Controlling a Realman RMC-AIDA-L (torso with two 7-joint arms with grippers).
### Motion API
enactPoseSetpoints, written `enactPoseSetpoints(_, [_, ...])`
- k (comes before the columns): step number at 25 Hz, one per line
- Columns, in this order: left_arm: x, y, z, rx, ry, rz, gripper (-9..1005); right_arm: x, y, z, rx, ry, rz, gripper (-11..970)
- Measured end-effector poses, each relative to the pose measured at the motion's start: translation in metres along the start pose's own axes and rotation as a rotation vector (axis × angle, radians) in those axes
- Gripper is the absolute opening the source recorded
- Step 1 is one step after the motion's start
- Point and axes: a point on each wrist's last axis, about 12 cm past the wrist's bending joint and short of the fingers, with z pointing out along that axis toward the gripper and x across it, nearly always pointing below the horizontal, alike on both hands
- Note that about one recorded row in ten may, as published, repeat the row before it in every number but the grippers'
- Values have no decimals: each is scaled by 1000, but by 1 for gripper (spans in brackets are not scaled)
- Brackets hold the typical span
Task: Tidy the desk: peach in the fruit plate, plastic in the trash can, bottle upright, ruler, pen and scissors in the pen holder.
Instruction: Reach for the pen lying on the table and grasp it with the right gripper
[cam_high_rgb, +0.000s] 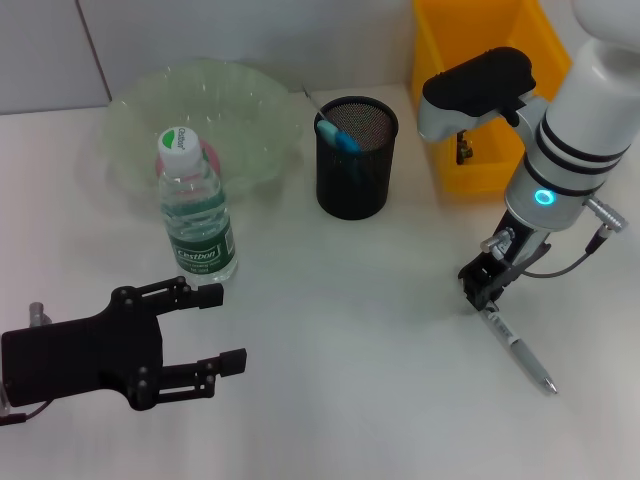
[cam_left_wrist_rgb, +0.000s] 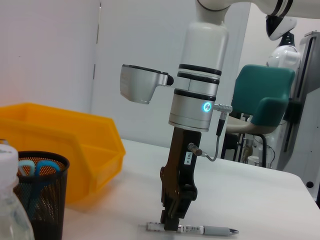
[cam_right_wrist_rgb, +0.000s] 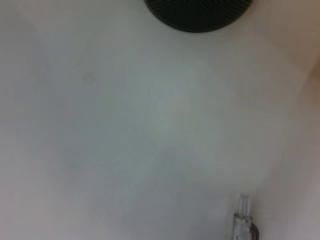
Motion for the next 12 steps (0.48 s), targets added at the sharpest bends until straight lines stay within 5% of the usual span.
enactPoseSetpoints(6, [0,0,0,1,-1,0,788,0,0,0,0,-2,1,159])
enactPoseSetpoints(12, [0,0,0,4,-2,0,788,1,0,1,-1,1,2,295])
